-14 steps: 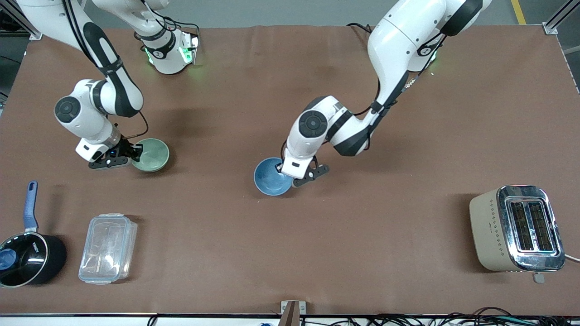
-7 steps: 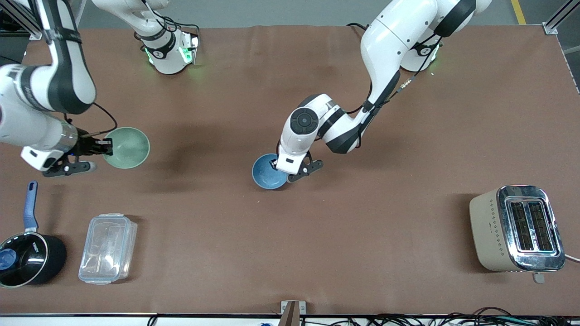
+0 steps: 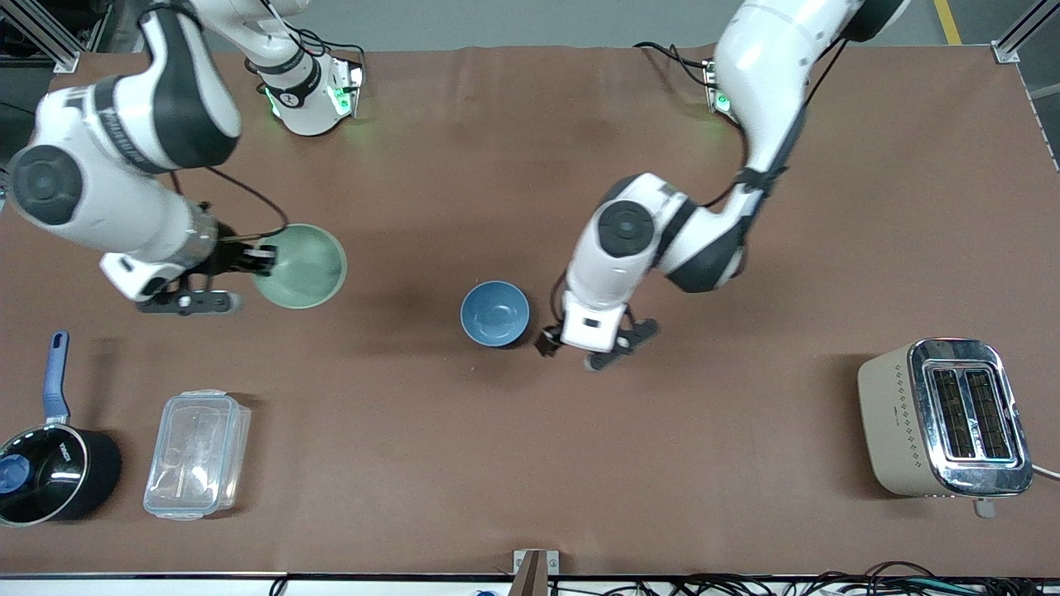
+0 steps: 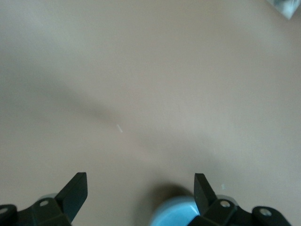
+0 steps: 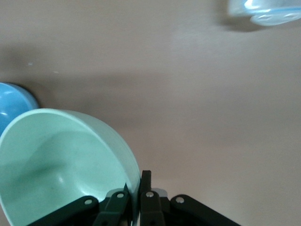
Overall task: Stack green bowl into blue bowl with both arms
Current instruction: 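Carry the green bowl with the right gripper while the left gripper withdraws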
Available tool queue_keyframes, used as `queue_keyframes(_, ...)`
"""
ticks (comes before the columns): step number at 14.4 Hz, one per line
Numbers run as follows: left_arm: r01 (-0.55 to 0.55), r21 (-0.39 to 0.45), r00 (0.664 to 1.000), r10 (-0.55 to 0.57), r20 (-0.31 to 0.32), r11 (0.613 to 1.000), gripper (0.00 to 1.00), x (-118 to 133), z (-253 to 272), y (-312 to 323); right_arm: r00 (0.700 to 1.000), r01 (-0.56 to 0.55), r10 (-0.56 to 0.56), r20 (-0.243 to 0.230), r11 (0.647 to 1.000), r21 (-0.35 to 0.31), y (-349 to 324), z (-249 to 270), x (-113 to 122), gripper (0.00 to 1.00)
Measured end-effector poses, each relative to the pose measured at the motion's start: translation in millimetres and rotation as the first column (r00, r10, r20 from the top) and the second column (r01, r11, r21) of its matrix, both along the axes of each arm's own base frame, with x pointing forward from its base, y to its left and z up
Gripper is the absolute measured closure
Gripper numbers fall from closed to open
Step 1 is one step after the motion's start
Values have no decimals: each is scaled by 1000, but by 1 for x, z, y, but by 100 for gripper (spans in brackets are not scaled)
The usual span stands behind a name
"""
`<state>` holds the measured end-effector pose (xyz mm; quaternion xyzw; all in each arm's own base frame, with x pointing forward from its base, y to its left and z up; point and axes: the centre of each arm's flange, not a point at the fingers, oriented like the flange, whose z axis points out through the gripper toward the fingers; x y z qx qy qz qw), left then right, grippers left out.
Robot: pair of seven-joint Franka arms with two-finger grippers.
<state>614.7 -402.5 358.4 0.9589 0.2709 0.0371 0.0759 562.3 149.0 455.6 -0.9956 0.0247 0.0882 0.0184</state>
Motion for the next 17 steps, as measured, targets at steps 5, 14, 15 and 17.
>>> queue_keyframes(5, 138, 93, 990, -135, -32, 986, 0, 51, 75, 166, 992, 115, -117, 38, 992, 45, 143, -38, -9, 94)
queue_keyframes(14, 366, 155, 930, -353, -105, 918, 0, 10, 200, 275, 987, 139, -139, 79, 990, 1, 258, -150, -43, 94)
queue_keyframes(15, 390, 158, 920, -377, -110, 907, 0, 3, 212, 281, 988, 135, -133, 79, 991, -9, 257, -156, -42, 94)
queue_keyframes(17, 431, 166, 902, -418, -109, 887, 0, -7, 229, 292, 989, 128, -126, 76, 992, -20, 256, -164, -42, 94)
